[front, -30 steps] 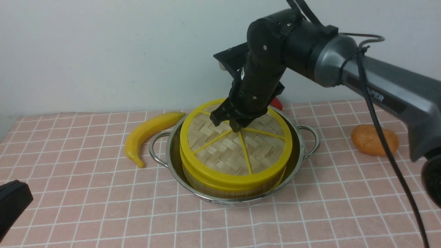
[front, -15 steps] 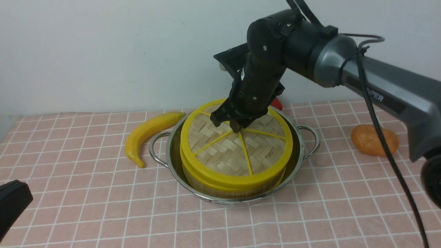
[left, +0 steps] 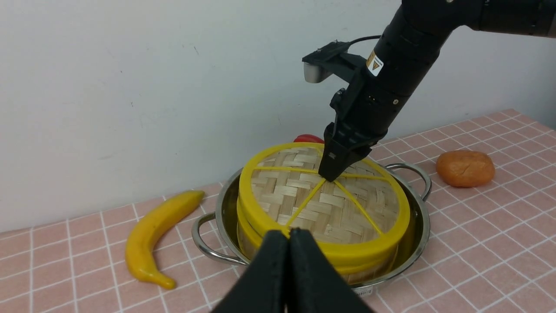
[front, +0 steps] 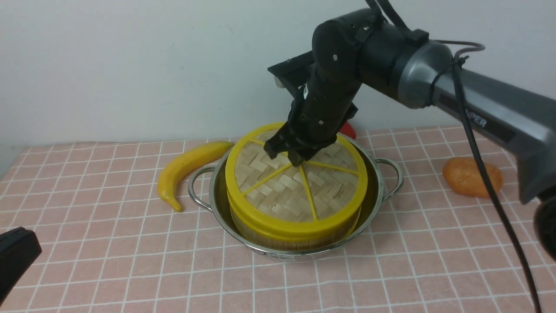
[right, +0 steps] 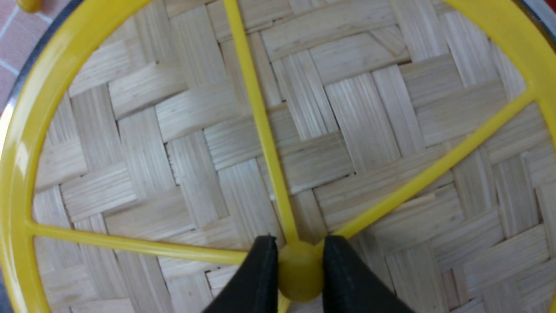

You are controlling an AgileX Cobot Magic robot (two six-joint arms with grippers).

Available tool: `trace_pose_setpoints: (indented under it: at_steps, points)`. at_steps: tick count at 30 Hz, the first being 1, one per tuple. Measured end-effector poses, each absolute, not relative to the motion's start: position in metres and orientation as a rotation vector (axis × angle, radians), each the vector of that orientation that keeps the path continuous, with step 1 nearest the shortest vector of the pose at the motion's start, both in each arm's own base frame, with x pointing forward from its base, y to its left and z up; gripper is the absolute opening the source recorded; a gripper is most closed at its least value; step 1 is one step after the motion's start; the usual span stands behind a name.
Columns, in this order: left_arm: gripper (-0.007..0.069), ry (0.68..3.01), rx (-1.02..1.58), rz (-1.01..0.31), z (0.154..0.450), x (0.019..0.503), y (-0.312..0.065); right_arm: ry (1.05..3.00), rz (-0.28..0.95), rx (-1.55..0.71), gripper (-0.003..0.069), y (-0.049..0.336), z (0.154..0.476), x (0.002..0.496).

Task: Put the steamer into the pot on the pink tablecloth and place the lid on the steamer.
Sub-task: 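Place the bamboo steamer lid onto the steamer basket in the pot with the right gripper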

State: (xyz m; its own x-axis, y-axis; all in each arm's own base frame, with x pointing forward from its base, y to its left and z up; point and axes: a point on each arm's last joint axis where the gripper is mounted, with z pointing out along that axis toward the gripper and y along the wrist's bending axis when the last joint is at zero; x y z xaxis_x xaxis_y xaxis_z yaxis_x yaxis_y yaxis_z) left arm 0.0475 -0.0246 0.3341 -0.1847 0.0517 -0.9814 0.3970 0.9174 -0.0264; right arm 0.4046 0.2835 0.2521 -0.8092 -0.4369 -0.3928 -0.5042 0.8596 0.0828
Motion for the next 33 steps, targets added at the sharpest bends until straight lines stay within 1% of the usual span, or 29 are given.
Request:
trace_pose_setpoints:
  at_steps: [5,33]
  points:
    - [-0.0008,1.740,0.341,-0.319,0.3341,0.0475,-0.0246,2.680,0.261,-0.703,0.0146,0.2844,0.2481,0.4052]
    - [-0.0008,1.740,0.341,-0.319,0.3341,0.0475,-0.0246,2.677,0.270,-0.706,0.0146,0.2845,0.2501,0.4044]
